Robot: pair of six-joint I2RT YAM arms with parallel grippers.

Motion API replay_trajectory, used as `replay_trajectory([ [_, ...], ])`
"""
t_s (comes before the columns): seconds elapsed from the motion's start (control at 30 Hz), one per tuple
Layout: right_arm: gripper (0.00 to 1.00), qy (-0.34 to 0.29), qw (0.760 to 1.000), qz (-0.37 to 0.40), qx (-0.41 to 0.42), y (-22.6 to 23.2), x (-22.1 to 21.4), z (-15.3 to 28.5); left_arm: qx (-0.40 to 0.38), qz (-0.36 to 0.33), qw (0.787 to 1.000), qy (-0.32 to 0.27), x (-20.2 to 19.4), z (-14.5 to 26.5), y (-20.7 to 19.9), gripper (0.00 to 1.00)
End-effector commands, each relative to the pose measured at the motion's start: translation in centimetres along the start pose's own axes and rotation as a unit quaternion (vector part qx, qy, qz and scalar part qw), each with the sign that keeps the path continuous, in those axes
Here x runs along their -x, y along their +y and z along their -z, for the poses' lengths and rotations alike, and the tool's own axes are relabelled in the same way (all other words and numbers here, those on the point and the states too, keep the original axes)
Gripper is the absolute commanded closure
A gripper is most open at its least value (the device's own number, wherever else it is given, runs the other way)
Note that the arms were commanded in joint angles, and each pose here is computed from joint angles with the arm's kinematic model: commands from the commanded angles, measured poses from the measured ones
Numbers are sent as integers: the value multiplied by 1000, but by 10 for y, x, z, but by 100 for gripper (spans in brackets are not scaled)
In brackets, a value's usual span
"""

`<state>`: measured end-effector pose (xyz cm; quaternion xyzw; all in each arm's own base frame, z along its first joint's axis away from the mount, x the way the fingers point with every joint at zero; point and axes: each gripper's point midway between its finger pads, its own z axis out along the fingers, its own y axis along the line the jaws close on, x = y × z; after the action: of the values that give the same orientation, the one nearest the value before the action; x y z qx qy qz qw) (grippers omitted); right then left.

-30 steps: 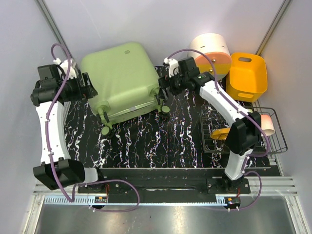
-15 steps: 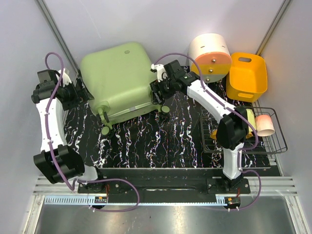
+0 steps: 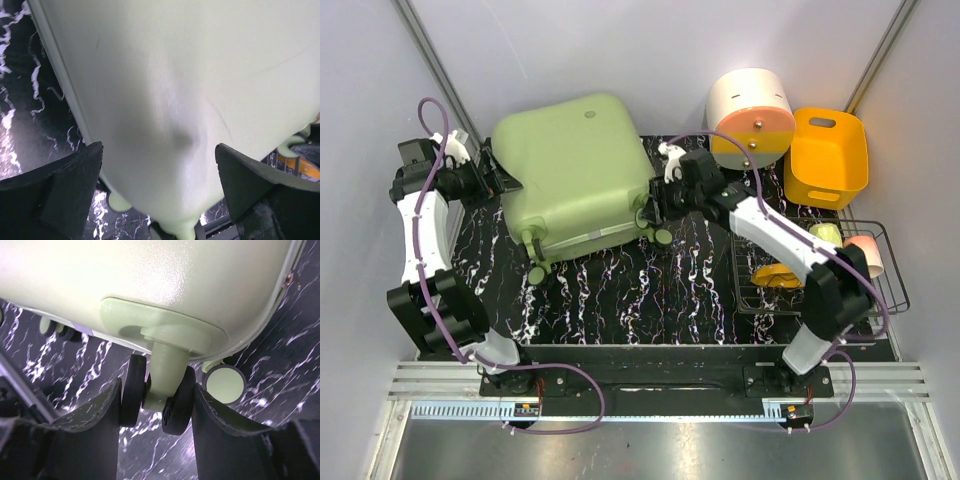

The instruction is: Open, take out, and arrange the luggage

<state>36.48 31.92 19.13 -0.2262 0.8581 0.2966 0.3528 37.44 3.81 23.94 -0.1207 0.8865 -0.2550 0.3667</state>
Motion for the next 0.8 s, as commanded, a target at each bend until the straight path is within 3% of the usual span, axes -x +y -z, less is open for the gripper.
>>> replay_trajectory([
  [0.0, 100, 64, 982, 22, 177, 103, -59, 60, -84, -38, 996, -20, 18, -7, -22, 1],
  [0.07, 100, 64, 977, 22, 202, 124, -71, 72, -103, -41, 994, -14, 16, -10, -25, 1],
  [0.1, 91, 56, 975, 24, 214, 131, -70, 75, -110, -40, 993, -9, 15, -13, -25, 1],
  [0.13, 75, 61, 971, 23, 232, 141, -72, 81, -115, -40, 993, -7, 14, -14, -26, 1],
  [0.17, 39, 61, 968, 15, 244, 147, -71, 87, -119, -40, 992, -4, 12, -16, -27, 1],
  [0.27, 7, 40, 966, 59, 248, 150, -53, 100, -117, -41, 992, 2, 10, -20, -26, 1],
  [0.3, 4, 47, 969, 67, 234, 145, -52, 105, -114, -45, 993, 4, 9, -19, -26, 1],
  [0.47, 0, 4, 976, 100, 192, 105, -12, 133, -131, -59, 989, 14, -3, -15, -31, 1],
  [0.6, 0, -27, 987, 96, 130, 35, 7, 143, -179, -71, 980, 43, -10, -34, -49, 3],
  [0.77, 28, -21, 983, 173, 60, -14, -3, 132, -215, -109, 964, 111, -26, -84, -72, 8],
])
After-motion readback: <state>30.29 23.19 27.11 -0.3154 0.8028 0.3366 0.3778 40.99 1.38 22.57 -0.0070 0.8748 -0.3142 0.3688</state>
